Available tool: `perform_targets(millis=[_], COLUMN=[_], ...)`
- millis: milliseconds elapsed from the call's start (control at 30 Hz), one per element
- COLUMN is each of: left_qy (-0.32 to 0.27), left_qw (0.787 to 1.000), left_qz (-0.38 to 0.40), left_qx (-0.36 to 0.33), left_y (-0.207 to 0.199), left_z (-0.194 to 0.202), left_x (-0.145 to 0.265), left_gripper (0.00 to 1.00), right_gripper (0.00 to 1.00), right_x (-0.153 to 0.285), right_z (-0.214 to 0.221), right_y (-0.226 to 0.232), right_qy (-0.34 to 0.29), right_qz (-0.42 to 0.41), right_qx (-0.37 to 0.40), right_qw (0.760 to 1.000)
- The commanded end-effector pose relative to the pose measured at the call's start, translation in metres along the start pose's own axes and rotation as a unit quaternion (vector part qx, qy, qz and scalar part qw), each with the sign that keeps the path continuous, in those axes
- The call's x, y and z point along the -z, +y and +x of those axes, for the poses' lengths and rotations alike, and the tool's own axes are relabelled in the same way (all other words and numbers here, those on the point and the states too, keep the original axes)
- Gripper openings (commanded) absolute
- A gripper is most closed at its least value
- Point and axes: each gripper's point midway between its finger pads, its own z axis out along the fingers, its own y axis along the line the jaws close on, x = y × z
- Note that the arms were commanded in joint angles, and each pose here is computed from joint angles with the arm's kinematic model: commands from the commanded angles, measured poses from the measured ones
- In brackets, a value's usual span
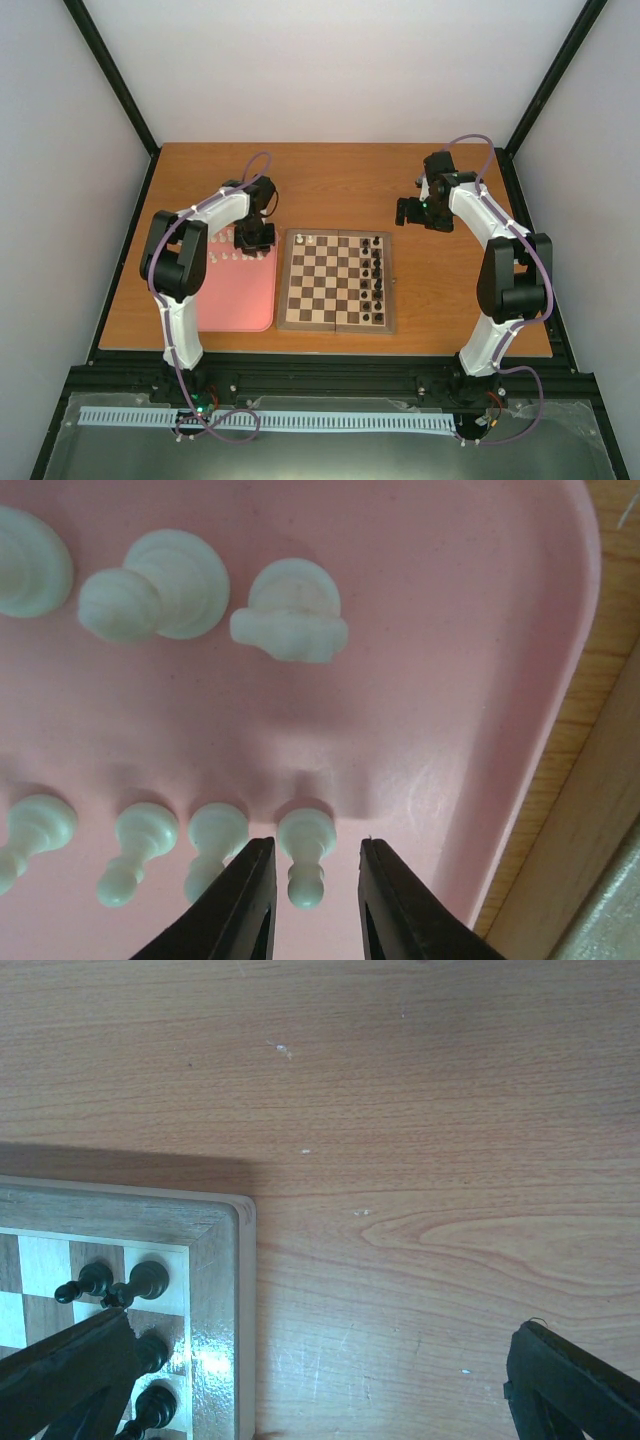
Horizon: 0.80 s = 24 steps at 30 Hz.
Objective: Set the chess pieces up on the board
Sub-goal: Pick up the chess piece from the storage box.
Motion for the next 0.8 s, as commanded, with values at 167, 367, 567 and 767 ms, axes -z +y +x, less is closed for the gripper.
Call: perform_targets(millis=[167,367,567,767], left_qy=[-0.004,-0.001,-0.01,-0.036], left_qw=[1.0,1.0,1.0,0.995], left_qz=[0.005,0.002,-0.005,-0.007], left_qx=[-0.003,-0.007,-0.021,-0.092], left_y=[-0.006,-0.005,-0.007,-0.046], left_z=[-0.005,-0.004,-0.007,-0.002], left_x=[-0.003,-0.005,0.011,0.057], left_gripper=[0.15,0.08,0.04,0.04], right_gripper=[1.0,1.0,1.0,1.0], right_x=[0.0,0.0,0.0,-0.002], right_z=[-0.004,-0.004,-0.004,-0.003], right_y=[-0.005,-0.004,-0.005,-0.006], right_qy=[-0.005,-0.004,-0.004,-0.003], right_qz=[0.005,0.004,0.006,0.006], right_qx=[-0.001,-0.002,-0.002,-0.003], right_qw=[1.0,1.0,1.0,1.0])
